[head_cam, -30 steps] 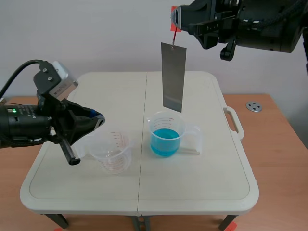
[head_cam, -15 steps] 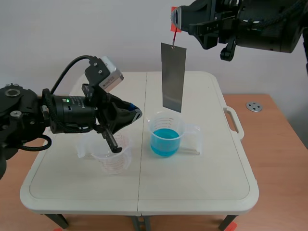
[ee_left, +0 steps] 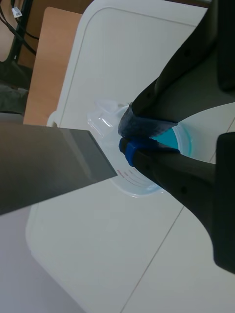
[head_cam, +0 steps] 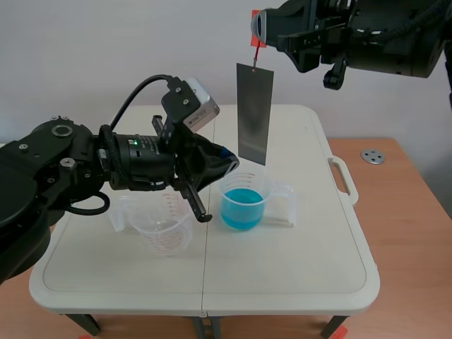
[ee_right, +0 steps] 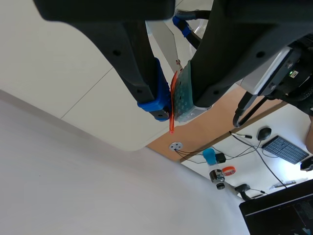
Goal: Hold the metal plate by the orange handle, dip it into the blue solution, take it out and point at it, then put the plate back in the beaker on the left.
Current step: 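Raise the plate and point at it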
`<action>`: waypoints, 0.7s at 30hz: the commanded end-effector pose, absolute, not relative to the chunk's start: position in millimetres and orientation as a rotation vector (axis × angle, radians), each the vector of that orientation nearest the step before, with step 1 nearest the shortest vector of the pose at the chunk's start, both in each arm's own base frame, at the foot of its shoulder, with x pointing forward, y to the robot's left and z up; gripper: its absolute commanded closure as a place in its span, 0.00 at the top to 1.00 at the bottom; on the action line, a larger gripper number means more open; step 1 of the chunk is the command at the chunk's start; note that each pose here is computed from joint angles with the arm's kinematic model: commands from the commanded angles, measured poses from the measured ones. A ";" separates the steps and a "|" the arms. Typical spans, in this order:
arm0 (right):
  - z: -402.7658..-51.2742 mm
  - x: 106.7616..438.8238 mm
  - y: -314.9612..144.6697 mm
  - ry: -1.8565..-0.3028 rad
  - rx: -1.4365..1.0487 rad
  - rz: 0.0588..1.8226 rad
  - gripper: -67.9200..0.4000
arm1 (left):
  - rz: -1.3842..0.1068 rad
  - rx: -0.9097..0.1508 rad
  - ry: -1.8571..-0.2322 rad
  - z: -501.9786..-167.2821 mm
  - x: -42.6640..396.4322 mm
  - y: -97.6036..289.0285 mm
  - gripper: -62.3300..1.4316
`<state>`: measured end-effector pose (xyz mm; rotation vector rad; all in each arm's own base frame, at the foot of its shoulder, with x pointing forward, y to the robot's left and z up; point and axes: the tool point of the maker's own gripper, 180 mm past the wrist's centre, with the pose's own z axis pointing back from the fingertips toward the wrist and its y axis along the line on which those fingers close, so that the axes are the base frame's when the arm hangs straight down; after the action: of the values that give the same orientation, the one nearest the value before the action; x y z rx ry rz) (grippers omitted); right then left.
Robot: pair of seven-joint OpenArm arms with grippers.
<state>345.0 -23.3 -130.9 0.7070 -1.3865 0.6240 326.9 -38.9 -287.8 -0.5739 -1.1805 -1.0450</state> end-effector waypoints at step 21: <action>-113.1 342.6 -22.2 -1.444 0.716 0.649 0.02 | -1.025 -0.558 -1.196 -289.9 332.4 -35.8 0.05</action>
<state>345.0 -23.3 -130.9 0.7070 -1.3865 0.6240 330.0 -34.6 -296.3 -0.5431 -1.1703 -1.0365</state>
